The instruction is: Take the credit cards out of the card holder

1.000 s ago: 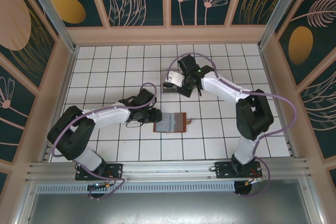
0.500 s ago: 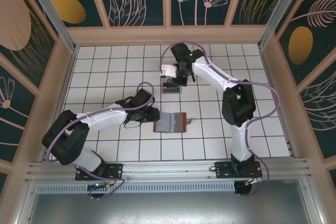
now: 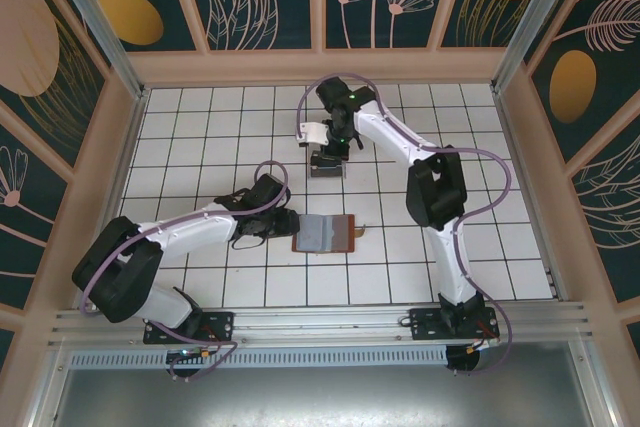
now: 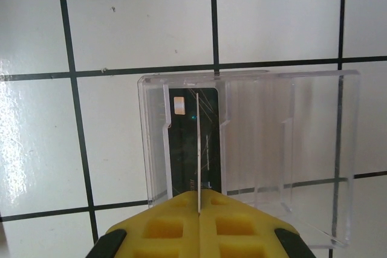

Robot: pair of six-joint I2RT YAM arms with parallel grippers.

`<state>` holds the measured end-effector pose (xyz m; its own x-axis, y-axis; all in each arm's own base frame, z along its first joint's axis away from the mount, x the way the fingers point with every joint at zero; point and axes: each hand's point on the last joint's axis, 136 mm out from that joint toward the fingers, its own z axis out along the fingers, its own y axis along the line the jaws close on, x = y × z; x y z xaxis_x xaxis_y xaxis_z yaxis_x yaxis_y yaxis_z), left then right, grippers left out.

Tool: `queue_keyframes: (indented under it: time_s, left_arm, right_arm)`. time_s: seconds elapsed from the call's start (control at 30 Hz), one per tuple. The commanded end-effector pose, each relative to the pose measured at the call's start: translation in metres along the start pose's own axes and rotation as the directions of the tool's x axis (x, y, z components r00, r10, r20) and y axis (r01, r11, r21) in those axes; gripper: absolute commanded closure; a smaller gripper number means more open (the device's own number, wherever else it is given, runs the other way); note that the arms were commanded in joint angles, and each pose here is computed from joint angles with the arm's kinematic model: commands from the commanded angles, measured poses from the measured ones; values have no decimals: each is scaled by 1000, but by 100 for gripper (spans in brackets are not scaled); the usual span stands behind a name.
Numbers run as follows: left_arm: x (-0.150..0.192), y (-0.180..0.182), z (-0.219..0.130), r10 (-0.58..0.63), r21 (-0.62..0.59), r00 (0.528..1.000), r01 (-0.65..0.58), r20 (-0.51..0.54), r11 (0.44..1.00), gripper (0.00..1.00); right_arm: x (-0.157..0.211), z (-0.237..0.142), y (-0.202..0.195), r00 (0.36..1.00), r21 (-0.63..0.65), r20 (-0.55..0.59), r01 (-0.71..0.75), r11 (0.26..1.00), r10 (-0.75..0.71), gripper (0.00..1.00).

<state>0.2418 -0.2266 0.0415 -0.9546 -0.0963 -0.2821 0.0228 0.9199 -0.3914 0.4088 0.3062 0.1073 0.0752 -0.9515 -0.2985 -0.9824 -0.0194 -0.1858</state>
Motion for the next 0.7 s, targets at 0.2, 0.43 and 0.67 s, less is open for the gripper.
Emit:
queue_keyframes:
  time_s: [0.2, 0.43, 0.67]
  left_arm:
    - [5, 8, -5, -17, -30, 1000, 17, 2, 999, 57]
    - [1, 8, -7, -22, -35, 1000, 23, 21, 999, 57]
    - [1, 9, -6, -23, -40, 1000, 24, 20, 999, 57]
  right_arm:
    - [1, 17, 6, 1000, -48, -19, 24, 999, -25, 100]
    - [-3, 25, 9, 999, -60, -22, 28, 998, -30, 87]
    - [-5, 17, -21, 999, 92, -35, 36, 995, -33, 74]
